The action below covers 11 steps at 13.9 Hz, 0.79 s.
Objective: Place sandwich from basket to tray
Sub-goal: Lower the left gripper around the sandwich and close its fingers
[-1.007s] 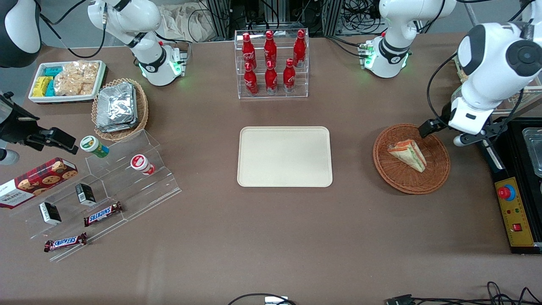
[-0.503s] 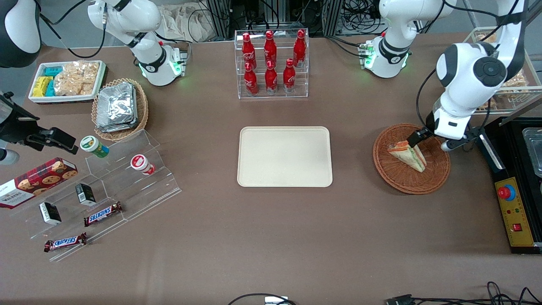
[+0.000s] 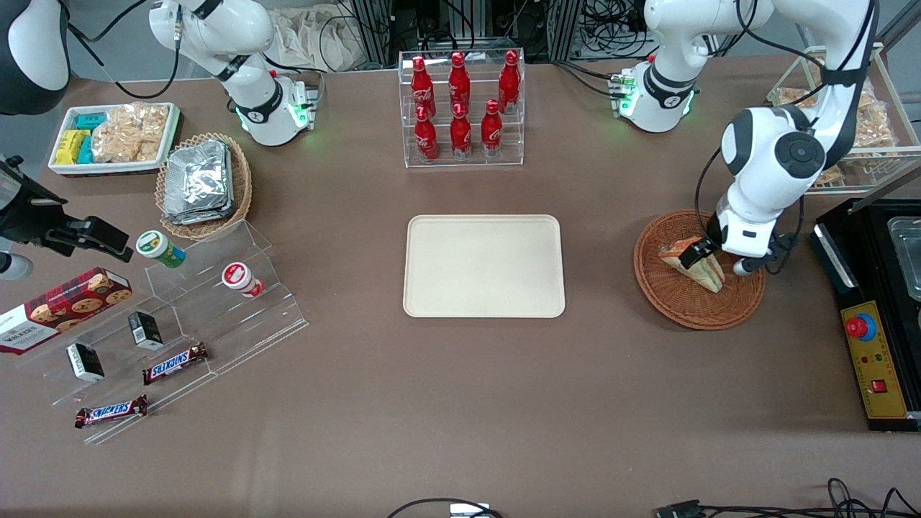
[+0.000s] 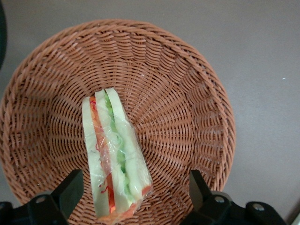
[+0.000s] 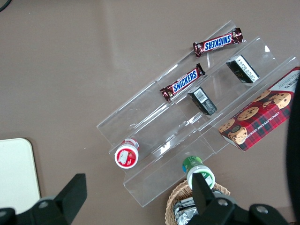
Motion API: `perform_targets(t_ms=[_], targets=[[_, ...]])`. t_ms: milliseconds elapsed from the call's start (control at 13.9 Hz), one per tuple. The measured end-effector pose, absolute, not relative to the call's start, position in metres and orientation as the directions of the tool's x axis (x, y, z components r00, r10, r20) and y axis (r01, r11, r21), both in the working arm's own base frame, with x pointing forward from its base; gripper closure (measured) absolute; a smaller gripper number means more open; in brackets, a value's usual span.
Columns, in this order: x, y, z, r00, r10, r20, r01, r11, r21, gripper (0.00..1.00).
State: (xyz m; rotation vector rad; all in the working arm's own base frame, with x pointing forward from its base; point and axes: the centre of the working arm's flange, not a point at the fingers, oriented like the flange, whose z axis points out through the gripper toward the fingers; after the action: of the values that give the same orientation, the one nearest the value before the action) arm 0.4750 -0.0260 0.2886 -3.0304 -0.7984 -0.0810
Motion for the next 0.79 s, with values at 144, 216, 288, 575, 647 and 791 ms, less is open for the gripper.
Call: perform_targets(t_ms=[144,216,288,575,647,791], targets=[[0.472,-0.026,0.281,0.868,0.493,0.053,0.493,-0.870,0.009,0.00],[0.469,-0.026,0.277,0.868,0.493,0.056,0.493,-0.870,0.012,0.00],[0.466,-0.026,0.273,0.868,0.493,0.061,0.493,-0.870,0.016,0.00],[0.451,-0.025,0.252,0.866,0.496,0.063,0.496,-0.868,0.021,0.00],[0.450,-0.025,0.249,0.865,0.498,0.061,0.497,-0.867,0.020,0.00],[0.449,-0.025,0.246,0.865,0.499,0.057,0.499,-0.866,0.018,0.04]])
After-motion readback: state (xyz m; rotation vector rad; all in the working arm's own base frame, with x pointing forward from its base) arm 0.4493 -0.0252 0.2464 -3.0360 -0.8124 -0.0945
